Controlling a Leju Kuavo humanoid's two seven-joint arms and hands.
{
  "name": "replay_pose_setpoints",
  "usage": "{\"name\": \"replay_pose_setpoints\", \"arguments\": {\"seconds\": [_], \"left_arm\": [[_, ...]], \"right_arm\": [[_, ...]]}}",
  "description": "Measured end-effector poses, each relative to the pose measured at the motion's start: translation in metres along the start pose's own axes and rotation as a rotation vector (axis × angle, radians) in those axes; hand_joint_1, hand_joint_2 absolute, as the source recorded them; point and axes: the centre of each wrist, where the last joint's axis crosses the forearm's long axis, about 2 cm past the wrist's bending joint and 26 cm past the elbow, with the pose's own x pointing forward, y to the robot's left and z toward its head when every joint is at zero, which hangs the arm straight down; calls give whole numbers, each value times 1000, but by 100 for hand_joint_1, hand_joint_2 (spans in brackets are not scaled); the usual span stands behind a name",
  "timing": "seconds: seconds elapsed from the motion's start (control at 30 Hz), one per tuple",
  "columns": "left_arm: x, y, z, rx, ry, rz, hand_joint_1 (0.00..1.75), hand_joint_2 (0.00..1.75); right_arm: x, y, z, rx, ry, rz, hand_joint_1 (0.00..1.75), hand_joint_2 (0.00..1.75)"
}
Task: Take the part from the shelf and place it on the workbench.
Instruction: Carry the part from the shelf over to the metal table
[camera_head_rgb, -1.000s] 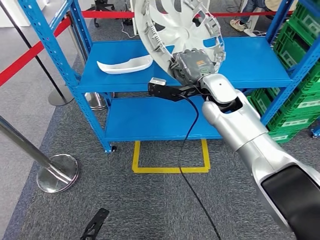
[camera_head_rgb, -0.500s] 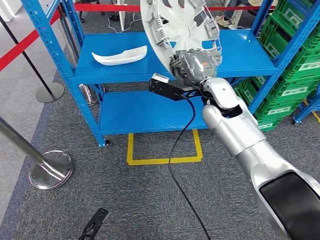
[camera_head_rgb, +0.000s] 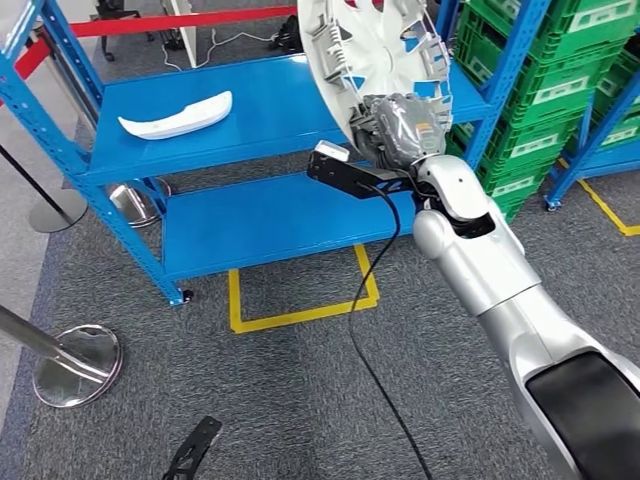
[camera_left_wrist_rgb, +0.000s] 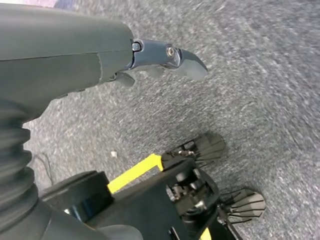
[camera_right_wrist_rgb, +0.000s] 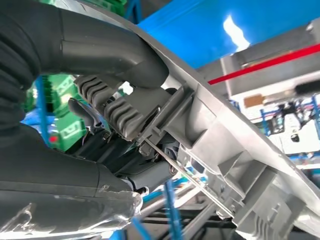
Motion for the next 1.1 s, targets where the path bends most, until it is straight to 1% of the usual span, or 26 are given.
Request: {"name": "replay_pose_setpoints", "arguments": {"seconds": [0.23,0.9,1.1], "left_arm": [[-2,0,0,-1,2,1,0,175],[-2,-2,1,-6,2,5,0,175],[-1,-2,0,-7,0,5,0,175]], "right_arm": [[0,3,3,5,2,-6,175,175],[-9,-11,1,-37,25,7,175,175],[-11,-10,2,-36,28,12,175,175]]}}
